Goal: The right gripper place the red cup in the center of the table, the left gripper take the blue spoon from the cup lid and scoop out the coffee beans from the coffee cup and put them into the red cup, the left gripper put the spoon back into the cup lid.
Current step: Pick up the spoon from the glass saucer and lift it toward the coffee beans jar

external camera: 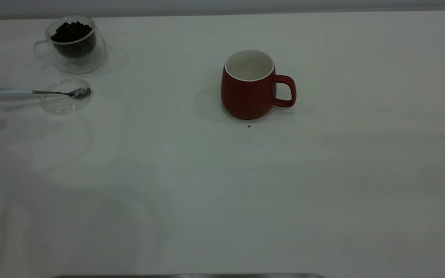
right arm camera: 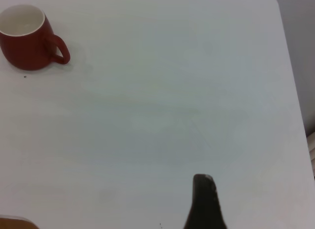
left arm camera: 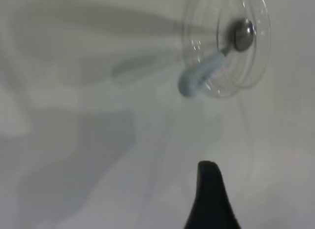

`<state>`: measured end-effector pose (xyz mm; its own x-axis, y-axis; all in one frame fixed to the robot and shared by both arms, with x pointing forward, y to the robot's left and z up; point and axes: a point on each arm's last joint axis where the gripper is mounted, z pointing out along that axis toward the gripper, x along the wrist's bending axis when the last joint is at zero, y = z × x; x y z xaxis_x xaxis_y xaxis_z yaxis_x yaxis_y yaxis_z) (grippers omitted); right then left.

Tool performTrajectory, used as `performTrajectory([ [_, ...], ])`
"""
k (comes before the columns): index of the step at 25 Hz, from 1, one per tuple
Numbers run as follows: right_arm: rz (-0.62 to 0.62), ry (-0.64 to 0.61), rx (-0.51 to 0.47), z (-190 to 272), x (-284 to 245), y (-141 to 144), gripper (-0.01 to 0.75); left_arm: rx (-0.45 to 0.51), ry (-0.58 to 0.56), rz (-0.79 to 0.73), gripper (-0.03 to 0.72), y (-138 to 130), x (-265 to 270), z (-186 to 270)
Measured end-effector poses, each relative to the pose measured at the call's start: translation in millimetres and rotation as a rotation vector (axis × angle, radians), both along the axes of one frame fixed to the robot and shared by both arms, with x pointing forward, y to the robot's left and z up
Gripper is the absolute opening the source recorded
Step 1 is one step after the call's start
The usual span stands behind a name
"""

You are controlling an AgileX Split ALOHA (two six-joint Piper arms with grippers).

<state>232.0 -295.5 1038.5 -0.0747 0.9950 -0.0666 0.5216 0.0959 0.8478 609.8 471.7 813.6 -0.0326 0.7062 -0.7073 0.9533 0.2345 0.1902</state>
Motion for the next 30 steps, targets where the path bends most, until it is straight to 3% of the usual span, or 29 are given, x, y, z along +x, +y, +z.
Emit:
performTrajectory([
  [10,0.0,0.0,0.0,0.0,0.0,0.0,0.59,-0.087,-0.018,0.082,0.584,3.0,17.0,-43.9],
  [23,0.0,0.0,0.0,0.0,0.0,0.0,0.59,-0.164,-0.078,0.036,0.579,-15.9,31.4,-59.7],
  [30,0.0,0.0,0.0,0.0,0.0,0.0,0.59,-0.19,-0.092,0.019,0.48,-16.2,33.4,-55.0],
])
